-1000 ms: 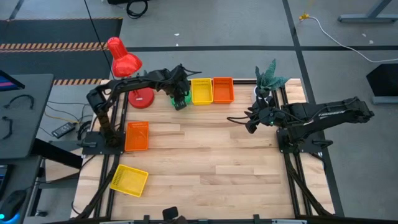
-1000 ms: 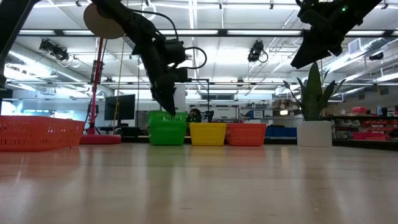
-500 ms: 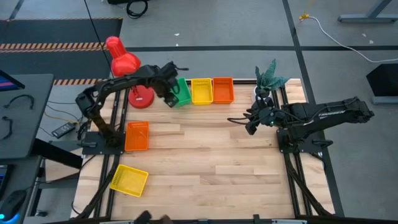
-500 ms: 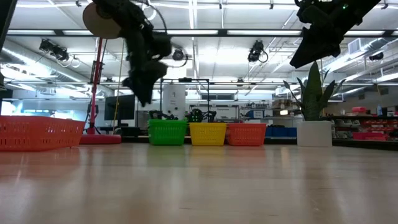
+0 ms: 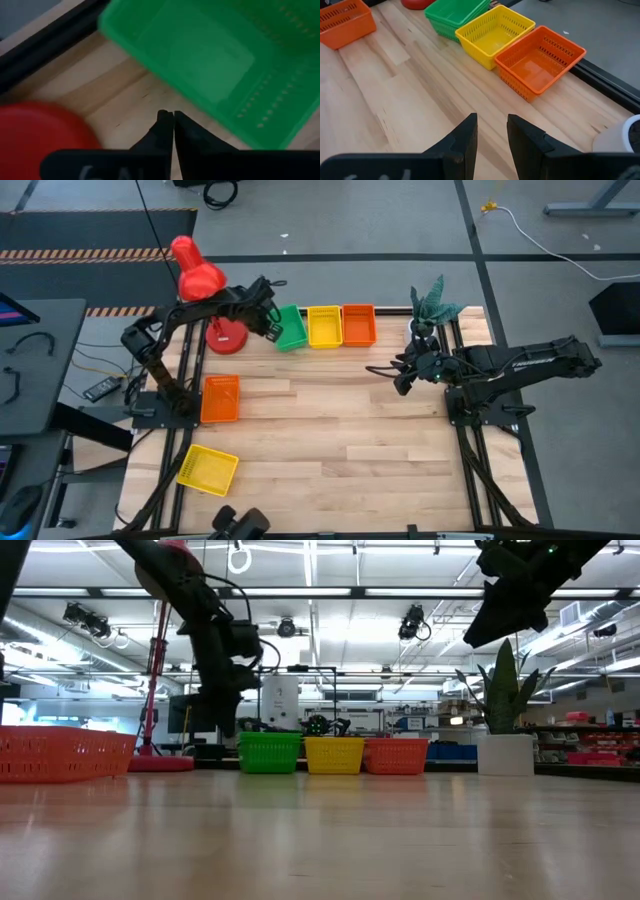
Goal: Stack baskets by color
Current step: Stack the right green bin on top of the left green bin, then stack the left orange bin on top of the right orange bin
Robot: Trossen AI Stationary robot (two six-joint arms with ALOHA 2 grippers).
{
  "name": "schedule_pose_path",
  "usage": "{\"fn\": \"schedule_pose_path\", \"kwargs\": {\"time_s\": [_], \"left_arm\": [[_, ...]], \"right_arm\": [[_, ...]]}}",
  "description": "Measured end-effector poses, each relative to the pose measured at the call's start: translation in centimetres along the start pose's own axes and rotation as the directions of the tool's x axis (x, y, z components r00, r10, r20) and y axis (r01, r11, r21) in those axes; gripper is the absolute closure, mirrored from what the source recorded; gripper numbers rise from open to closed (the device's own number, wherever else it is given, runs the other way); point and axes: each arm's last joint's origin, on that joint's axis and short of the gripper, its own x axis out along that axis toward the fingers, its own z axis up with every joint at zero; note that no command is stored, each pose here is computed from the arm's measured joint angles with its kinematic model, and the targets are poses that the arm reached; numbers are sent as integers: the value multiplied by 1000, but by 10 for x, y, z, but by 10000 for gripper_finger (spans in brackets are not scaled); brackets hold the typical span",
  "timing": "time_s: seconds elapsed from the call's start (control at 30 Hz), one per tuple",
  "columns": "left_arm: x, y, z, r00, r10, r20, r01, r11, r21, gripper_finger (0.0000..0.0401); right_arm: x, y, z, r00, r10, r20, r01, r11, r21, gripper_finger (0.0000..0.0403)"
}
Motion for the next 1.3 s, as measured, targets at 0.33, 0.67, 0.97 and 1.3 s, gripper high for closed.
{"fn": "schedule_pose_path", "kwargs": {"time_s": [0.33, 0.67, 0.97, 1.3], "left_arm": [[22, -23, -6, 967, 80, 243, -90, 996, 29, 396], [23, -27, -6, 954, 101, 282, -123, 990, 62, 371], [-6, -30, -11, 974, 116, 193, -138, 985, 107, 368], [-55, -106, -59, 992, -57, 112, 36, 982, 184, 390]], "right_arm": [[0, 0, 0, 1000, 11, -7, -10, 1000, 12, 292], [0, 2, -1, 997, 67, -43, -66, 998, 11, 292], [0, 2, -1, 996, 76, -49, -76, 997, -13, 292], [1, 4, -3, 990, 119, -71, -129, 978, -163, 292]]}}
